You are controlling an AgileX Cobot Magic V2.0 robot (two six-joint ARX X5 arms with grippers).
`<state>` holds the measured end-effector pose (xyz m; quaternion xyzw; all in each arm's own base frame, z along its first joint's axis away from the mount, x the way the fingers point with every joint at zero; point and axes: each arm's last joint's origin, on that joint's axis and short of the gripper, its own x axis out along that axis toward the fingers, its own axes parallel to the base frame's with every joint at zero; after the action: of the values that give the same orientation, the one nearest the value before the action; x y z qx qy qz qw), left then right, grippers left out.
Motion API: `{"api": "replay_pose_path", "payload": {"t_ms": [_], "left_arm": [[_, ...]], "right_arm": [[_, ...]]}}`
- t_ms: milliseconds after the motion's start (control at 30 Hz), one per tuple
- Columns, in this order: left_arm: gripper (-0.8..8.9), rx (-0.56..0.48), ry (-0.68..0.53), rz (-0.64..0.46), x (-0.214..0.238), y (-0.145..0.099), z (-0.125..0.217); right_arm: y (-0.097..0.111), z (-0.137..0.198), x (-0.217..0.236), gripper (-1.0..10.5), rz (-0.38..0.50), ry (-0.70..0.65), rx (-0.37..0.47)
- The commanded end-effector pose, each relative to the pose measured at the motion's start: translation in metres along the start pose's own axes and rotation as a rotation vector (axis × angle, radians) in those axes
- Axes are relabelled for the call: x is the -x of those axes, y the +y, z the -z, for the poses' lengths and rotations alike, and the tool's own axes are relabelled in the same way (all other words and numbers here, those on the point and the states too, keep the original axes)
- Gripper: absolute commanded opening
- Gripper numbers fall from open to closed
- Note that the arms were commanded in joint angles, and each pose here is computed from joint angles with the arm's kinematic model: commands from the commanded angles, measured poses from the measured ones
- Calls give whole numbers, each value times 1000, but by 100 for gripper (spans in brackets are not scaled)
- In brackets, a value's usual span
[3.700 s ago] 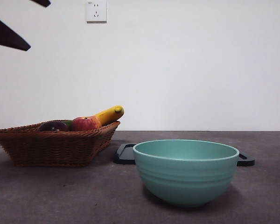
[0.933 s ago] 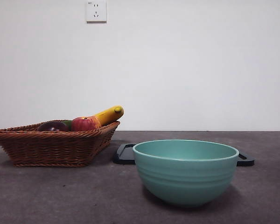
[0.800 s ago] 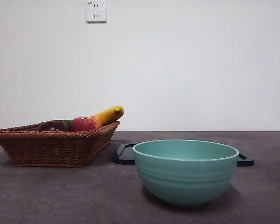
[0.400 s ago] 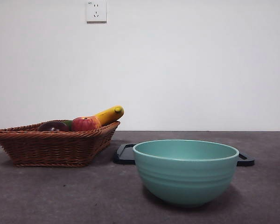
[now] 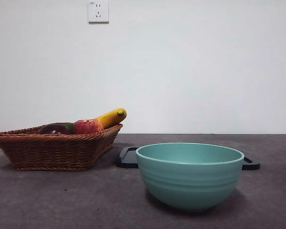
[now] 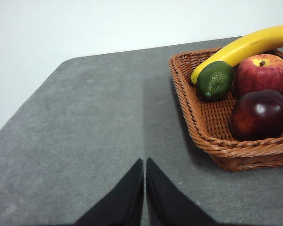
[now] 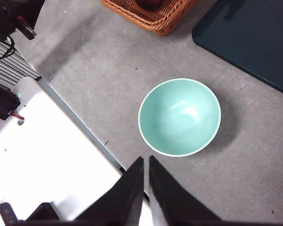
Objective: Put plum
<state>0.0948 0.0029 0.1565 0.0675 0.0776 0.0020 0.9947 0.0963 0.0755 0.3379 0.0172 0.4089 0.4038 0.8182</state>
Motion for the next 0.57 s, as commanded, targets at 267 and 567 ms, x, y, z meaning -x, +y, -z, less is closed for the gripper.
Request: {"api": "replay_pose_path", "payload": {"t_ms": [267,567], "left_arm": [[7,7,25,-1,-2,-1,7],[7,7,25,-1,-2,-1,7]], "right_arm": [[2,-4,2,10,-6,-15,22],[2,-4,2,10,3,-18,37]]}}
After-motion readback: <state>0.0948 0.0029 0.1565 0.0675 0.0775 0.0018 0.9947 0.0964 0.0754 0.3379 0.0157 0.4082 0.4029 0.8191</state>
